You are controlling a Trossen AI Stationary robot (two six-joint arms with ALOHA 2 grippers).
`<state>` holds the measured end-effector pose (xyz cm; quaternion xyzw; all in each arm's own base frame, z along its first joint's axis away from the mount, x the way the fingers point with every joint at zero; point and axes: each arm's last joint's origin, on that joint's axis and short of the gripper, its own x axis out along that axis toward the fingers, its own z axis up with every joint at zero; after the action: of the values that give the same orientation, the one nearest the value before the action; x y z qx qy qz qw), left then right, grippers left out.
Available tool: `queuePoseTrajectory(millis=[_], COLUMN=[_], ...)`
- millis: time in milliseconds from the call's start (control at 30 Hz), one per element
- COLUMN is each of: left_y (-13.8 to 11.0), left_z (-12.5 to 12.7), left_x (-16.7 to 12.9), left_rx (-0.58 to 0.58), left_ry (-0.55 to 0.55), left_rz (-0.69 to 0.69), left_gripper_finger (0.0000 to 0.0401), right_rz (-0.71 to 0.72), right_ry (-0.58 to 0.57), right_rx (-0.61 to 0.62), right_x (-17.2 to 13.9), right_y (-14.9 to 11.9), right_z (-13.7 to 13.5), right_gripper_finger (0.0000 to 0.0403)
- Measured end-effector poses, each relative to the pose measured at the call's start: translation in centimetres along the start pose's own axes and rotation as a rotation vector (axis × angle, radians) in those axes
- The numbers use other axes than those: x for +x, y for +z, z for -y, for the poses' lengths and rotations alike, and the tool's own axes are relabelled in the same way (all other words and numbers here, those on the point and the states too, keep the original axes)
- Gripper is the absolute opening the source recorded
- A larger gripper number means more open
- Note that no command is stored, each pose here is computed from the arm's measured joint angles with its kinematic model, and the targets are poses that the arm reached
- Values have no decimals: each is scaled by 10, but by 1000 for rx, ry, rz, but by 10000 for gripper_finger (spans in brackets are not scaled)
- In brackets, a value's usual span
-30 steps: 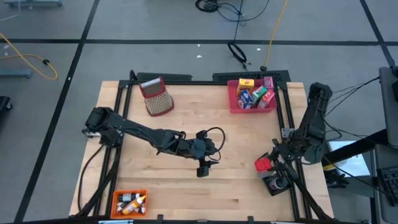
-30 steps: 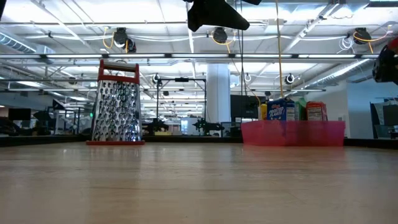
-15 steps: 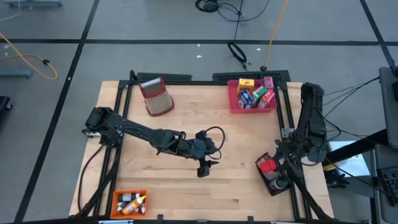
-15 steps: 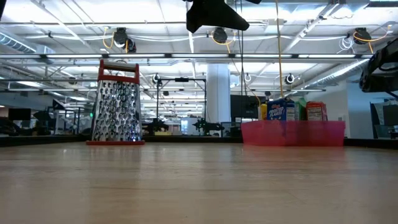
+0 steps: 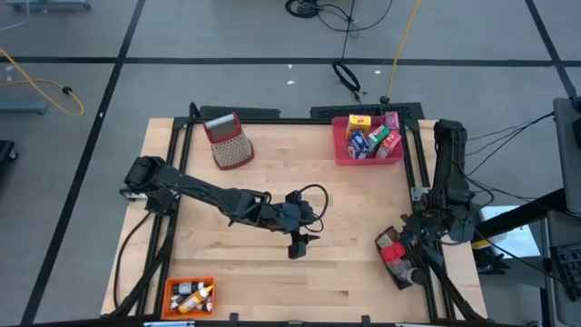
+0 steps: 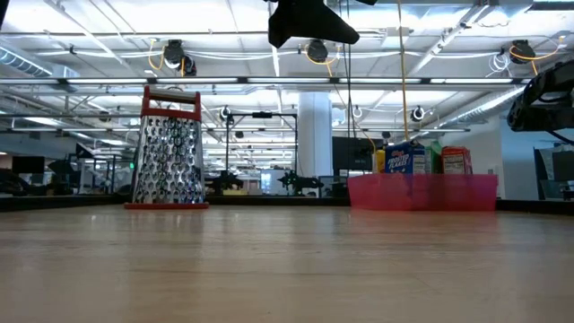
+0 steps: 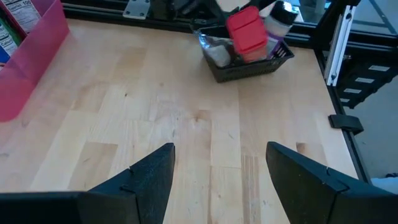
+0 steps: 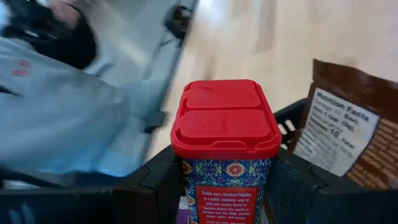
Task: Pick & Place Kitchen Items
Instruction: Put the red seasoning into the black bin
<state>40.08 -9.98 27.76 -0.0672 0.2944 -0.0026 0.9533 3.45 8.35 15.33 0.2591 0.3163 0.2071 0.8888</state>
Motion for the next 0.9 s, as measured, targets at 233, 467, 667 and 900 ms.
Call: queuePoseTrajectory(millis=[233,467,667,900], left_y=[0,0,0,1], left_z=[0,0,0,0], left_x=[0,0,0,0], left_rx=[16,24,24,26], left_ry=[-1,-1,-1,-1], left_rz=[4,6,6,7], left_gripper_finger=[255,255,255,255], right_rz=[17,21,22,48], right_ry=[16,5,3,68], right_rx=[14,4,1,-4], right_x=[7,7,7,7], right_y=[-7,-8,-8,-4], right_z=[4,5,6,-1], right_gripper_finger=[174,229,271,262])
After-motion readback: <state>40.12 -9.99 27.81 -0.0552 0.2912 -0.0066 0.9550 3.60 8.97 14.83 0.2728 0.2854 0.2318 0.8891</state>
